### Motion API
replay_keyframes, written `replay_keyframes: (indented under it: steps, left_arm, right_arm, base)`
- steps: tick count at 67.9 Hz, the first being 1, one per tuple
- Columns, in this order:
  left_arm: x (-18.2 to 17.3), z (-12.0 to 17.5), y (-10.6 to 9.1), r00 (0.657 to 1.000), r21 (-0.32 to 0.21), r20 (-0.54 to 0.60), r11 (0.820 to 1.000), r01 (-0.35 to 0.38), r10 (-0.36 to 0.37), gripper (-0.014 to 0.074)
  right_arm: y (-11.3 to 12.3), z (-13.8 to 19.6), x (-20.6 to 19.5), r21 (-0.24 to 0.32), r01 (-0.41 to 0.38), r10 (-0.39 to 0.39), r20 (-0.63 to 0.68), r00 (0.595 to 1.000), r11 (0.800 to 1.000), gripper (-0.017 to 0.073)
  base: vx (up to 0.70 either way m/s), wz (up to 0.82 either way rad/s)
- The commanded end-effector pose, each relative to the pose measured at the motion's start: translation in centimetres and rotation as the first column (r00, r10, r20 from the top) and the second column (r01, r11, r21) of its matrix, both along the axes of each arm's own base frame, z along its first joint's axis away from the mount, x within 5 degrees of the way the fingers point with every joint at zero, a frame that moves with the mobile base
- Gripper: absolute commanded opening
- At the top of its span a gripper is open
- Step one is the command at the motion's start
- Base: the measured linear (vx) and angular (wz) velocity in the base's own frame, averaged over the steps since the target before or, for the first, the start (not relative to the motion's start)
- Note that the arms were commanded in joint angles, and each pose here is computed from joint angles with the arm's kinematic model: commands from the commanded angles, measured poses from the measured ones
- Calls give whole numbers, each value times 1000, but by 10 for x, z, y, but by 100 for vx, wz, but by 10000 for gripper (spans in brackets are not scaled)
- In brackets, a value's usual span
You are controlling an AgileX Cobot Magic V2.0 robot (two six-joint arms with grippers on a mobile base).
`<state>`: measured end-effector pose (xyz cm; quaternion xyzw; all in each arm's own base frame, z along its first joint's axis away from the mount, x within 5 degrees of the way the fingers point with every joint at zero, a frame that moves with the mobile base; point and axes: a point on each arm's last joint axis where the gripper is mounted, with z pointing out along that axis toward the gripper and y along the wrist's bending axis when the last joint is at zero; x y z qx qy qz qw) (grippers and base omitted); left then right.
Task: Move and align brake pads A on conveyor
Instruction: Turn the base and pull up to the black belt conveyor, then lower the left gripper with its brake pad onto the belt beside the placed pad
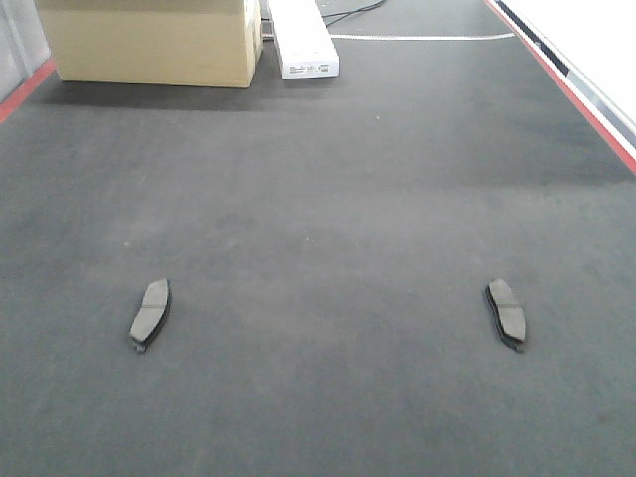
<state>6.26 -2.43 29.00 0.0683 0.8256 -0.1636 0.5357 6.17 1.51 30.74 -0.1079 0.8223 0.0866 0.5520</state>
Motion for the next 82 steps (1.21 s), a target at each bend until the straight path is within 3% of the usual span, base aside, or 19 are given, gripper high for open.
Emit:
replay_keyframes:
  steps: [1, 82]
  left_arm:
    - [2, 17, -2, 995, -45, 103, 999, 9, -4, -6]
    - [2, 17, -2, 994, -46, 107, 999, 9, -4, -6]
  right_arm:
    - [1, 16, 2, 14, -9, 8, 108, 994, 1000, -4]
    - [1, 16, 2, 14, -9, 8, 108, 994, 1000, -4]
  base:
    - [16, 0]
    - [2, 0]
